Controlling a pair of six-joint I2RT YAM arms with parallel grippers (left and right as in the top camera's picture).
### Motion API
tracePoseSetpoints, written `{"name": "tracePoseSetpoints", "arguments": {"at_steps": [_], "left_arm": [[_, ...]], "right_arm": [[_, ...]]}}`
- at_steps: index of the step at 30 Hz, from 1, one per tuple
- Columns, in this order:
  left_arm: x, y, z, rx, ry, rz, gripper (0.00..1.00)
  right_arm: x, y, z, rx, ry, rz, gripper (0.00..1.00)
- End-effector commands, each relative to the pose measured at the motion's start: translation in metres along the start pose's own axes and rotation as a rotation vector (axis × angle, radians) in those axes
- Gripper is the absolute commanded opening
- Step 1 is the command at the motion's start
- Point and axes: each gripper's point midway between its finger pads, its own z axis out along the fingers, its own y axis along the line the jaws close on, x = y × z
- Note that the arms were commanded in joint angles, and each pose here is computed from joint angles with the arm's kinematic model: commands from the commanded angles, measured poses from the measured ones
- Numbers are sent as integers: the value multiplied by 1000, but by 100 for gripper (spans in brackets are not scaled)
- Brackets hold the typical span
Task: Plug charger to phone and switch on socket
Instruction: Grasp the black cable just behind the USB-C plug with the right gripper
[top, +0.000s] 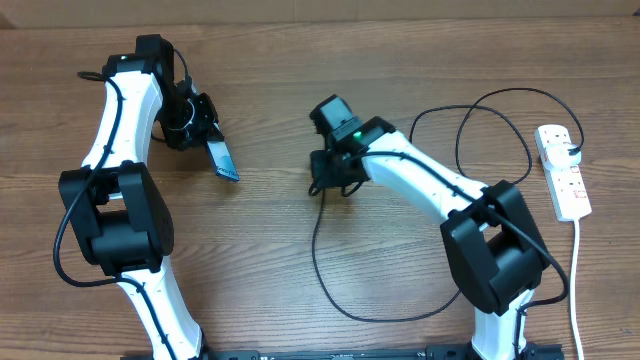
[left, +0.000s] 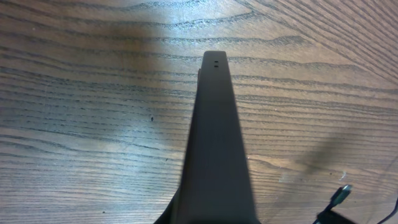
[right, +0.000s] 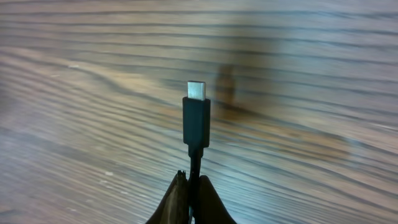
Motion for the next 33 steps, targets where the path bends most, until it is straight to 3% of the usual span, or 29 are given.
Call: {"name": "tracePoseSetpoints", "arguments": {"at_steps": [1,12,13,17,18,24,30,33], "left_arm": [[1,-8,-12,18,-24,16,4],[1,-8,-12,18,-24,16,4],[1,-8,-12,18,-24,16,4],[1,-8,-12,18,-24,16,4],[1,-8,-12,18,-24,16,4],[0,-8,-12,19,-27,17,4],[0,-8,-12,19,-28,17,4],[0,-8,-12,19,-27,17,4]], "right_arm": [[6,12,5,28,-18,-11,4],[10,20,42,163,-88,-89,4],[9,21,42,163,-93,-92,12],[4,27,42,142,-114,-94,65],[3,27,42,141,-117,-93,66],[-16,10,39,139,-152,-42,54],[-26,4,37,133,-176,-23,54],[-18,13,39,82,-135,-25,48]]}}
